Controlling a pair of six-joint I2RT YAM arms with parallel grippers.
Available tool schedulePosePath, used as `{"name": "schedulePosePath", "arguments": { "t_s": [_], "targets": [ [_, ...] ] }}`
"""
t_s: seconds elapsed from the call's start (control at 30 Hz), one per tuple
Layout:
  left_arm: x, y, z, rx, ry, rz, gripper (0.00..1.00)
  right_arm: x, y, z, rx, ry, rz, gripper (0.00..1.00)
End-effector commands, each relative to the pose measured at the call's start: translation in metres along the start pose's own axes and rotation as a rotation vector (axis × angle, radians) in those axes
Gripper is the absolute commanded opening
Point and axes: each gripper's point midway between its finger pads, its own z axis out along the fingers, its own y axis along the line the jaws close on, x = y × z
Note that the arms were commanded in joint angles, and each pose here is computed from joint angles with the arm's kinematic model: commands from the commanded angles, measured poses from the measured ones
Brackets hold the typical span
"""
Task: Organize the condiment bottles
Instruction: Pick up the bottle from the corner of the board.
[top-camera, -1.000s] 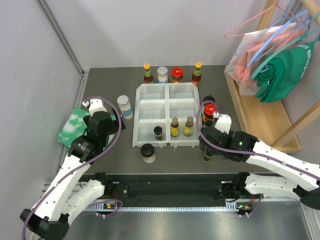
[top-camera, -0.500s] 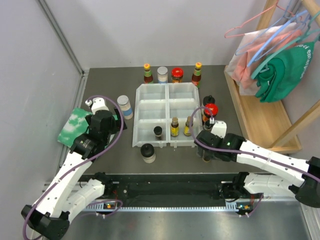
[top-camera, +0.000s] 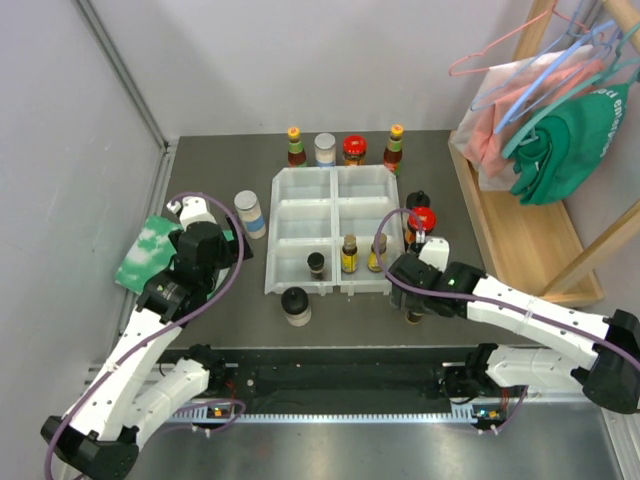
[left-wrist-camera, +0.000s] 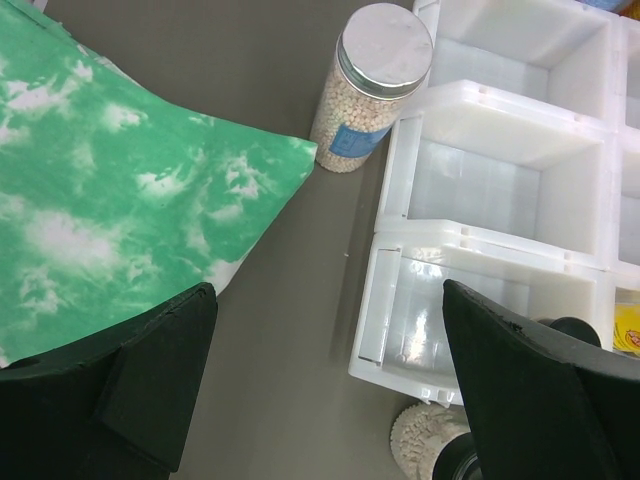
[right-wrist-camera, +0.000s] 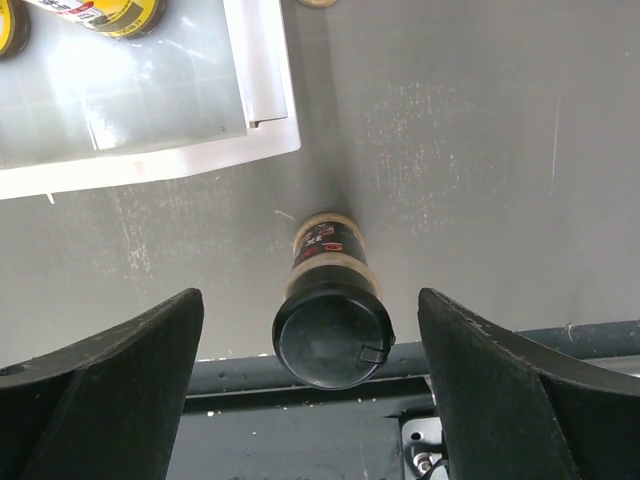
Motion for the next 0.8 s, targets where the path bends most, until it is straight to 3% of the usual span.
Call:
{"name": "schedulePosePath", "arguments": {
  "t_s": [0.0, 0.5, 0.73, 0.77],
  "targets": [
    [-0.01, -0.004, 0.0, 0.021, -0.042, -0.018, 0.99, -0.002, 0.001, 0.004, -0.003, -0.006, 0.006, 0.86],
    [-0.011, -0.009, -0.001, 0.055, -0.041, -0.009, 0.99, 0.0, -0.005, 0.006, 0.041, 0.006, -0.011, 0.57],
    [-0.012, -0.011, -0.002, 0.07, -0.046, -0.011, 0.99, -0.001, -0.011, 0.006, 0.073, 0.005, -0.018, 0.39],
    [-0.012, -0.01, -0.002, 0.069, -0.044, -0.008, 0.99, -0.002, -0.011, 0.005, 0.078, 0.001, -0.017, 0.32]
  ]
}}
